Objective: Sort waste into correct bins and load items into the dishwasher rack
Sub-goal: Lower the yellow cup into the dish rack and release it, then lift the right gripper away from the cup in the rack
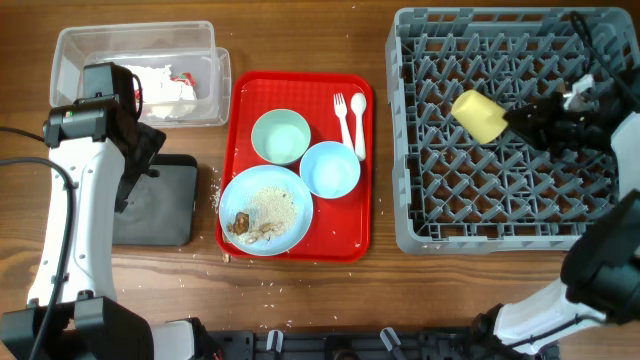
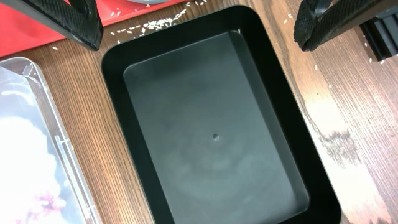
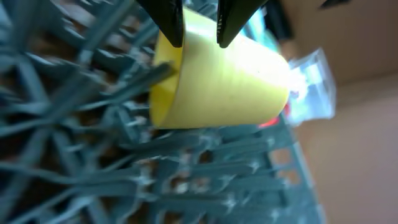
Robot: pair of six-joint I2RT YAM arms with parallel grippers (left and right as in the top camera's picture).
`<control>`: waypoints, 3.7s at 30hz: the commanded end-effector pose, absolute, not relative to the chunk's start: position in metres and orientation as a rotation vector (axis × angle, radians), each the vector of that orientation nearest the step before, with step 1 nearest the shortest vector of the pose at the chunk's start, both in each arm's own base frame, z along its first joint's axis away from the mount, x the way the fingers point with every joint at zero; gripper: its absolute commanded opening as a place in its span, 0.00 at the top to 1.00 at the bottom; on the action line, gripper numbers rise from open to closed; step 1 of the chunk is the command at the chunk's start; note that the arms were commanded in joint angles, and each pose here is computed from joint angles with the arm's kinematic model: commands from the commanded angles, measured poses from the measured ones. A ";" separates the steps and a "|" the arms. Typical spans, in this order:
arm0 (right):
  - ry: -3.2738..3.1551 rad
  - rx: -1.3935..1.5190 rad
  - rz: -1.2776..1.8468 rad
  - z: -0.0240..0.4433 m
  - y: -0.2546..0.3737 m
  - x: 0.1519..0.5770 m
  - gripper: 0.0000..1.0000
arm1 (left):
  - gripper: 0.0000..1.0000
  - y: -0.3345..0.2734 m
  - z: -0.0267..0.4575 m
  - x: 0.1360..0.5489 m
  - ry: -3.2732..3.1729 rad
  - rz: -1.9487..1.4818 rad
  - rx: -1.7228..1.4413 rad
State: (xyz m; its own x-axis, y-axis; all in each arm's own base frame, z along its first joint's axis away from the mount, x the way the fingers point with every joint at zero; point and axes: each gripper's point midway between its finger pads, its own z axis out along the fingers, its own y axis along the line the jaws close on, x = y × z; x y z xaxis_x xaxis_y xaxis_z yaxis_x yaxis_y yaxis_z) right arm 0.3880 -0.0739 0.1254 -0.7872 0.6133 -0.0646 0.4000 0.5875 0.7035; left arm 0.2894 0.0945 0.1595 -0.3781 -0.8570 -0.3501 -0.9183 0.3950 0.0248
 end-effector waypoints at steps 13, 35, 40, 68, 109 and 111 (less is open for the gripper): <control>2.410 0.547 0.532 0.213 -0.039 0.400 0.90 | 0.00 0.097 0.164 0.287 2.356 0.315 -1.555; 2.654 0.875 -0.003 0.125 -0.060 0.380 0.96 | 0.00 0.097 0.164 0.287 2.357 0.315 -1.555; 2.549 0.841 0.047 0.178 -0.055 0.364 0.96 | 0.00 0.097 0.164 0.287 2.356 0.315 -1.555; 2.695 0.760 0.085 0.176 -0.043 0.352 0.96 | 0.00 0.097 0.164 0.287 2.356 0.315 -1.555; 2.706 0.897 -0.261 0.118 -0.082 0.375 0.94 | 0.00 0.097 0.164 0.287 2.357 0.315 -1.555; 2.704 0.899 -0.272 0.117 -0.084 0.375 0.94 | 0.00 0.097 0.164 0.287 2.356 0.315 -1.555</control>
